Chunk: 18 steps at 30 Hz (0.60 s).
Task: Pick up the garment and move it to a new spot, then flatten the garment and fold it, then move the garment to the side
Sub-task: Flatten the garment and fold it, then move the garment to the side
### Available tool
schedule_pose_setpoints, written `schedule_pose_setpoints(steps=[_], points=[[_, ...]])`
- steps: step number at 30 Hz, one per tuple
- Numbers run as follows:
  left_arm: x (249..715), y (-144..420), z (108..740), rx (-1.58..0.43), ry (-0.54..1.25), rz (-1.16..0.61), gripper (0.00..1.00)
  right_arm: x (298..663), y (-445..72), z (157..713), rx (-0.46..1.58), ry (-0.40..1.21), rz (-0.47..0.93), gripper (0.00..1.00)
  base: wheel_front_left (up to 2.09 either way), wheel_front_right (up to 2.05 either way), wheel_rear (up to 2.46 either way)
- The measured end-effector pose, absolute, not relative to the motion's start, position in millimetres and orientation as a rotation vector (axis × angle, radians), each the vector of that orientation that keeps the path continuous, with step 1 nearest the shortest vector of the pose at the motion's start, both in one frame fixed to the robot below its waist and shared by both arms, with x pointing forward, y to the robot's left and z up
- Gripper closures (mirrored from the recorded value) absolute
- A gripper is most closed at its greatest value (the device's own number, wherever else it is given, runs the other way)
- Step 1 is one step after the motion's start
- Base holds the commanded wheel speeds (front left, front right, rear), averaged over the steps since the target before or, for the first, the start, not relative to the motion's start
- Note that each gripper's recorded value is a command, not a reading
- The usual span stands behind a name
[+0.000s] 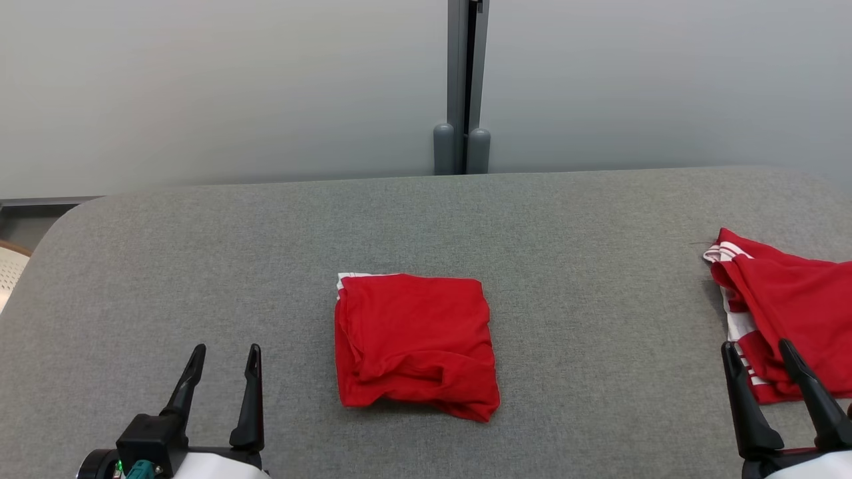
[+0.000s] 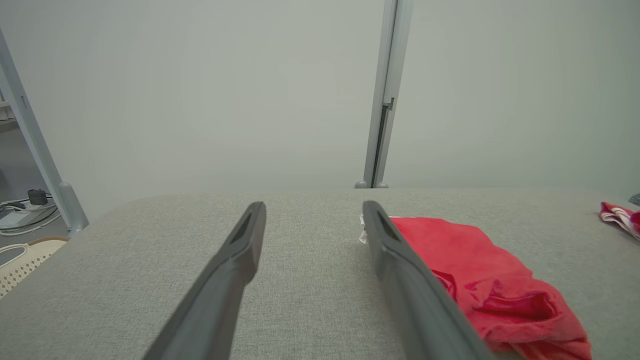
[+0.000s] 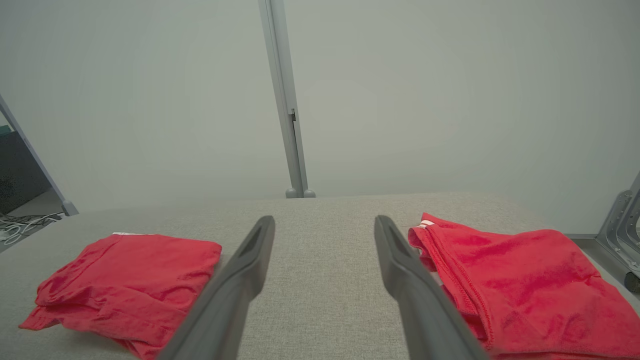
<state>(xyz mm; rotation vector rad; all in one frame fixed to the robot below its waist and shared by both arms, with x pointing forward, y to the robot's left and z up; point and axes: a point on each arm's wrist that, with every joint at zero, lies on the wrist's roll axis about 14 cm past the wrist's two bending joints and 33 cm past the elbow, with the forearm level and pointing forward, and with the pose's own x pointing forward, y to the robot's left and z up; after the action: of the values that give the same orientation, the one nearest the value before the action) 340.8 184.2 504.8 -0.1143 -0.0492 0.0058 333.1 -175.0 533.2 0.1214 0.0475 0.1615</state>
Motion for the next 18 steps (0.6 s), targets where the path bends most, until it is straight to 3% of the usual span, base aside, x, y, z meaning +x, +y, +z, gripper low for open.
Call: schedule_pose_setpoints(steps=[11,18], points=[[348,184,511,-0.110,-0.066,0.008,0.00,342,-169,528,0.108,0.076,0.184,0.00,0.00,0.00,0.00],[371,183,533,-0.152,-0.141,0.030,0.00,382,-141,505,0.095,0.164,0.294,0.00,0.00,0.00,0.00]])
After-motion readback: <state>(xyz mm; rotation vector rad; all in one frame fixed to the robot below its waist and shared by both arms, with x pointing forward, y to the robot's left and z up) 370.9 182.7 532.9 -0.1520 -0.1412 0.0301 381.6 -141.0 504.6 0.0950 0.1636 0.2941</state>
